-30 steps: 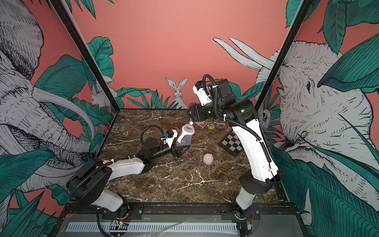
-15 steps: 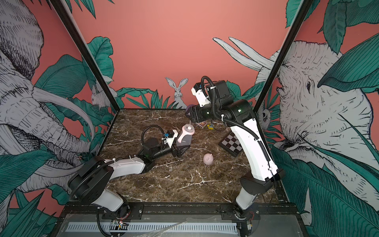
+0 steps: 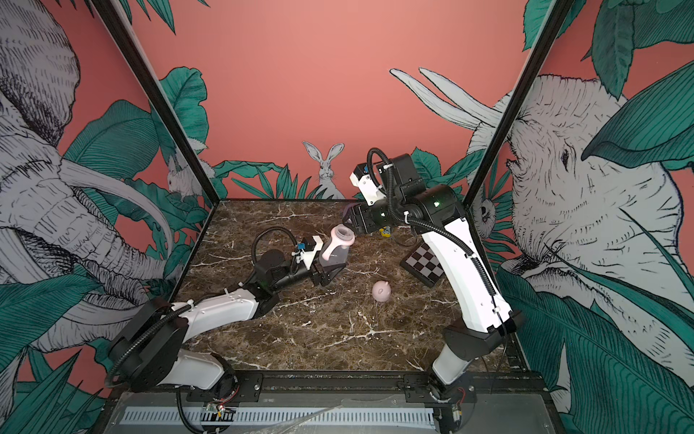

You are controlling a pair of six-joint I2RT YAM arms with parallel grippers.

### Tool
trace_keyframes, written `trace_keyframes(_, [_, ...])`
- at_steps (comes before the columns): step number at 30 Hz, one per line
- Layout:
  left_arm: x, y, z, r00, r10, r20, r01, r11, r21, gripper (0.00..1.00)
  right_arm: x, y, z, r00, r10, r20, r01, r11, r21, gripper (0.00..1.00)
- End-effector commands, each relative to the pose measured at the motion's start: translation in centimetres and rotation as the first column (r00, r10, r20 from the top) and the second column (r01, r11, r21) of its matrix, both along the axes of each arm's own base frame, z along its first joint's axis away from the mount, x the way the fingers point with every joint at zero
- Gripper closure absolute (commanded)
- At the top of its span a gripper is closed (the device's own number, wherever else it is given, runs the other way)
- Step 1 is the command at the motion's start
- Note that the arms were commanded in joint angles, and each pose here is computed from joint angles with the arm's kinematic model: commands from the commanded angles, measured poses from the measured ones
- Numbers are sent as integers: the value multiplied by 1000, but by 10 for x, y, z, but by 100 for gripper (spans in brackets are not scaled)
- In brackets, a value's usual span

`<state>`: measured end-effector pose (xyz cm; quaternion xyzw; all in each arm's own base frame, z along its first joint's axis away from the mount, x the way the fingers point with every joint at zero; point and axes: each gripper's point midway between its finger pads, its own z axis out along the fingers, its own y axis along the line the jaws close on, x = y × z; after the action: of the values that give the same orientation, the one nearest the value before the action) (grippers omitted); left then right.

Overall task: Assemble the baby bottles
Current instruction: Close the nipple on the baby bottle.

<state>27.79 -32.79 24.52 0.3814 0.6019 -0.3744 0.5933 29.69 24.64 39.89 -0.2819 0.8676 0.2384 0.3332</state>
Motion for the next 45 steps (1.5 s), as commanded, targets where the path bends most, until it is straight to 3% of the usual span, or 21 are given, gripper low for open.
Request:
trace_keyframes(1, [-15, 0, 16, 997, -24, 80, 22, 1000, 21, 46, -19, -2, -4, 997, 69, -36, -69, 998, -6, 43])
trace_keyframes(9, [-24, 9, 15, 992, -15, 127, 2, 994, 105, 46, -34, 6, -25, 979, 140, -150, -141, 990, 2, 44])
trace_keyframes(19, [-30, 10, 12, 988, -13, 155, -7, 992, 128, 46, -46, 9, -39, 955, 177, -239, -180, 984, 7, 45])
trace_keyframes(45, [-27, 8, 17, 978, 38, 204, -65, 990, 128, 47, -39, 15, -70, 933, 188, -307, -207, 978, -30, 45])
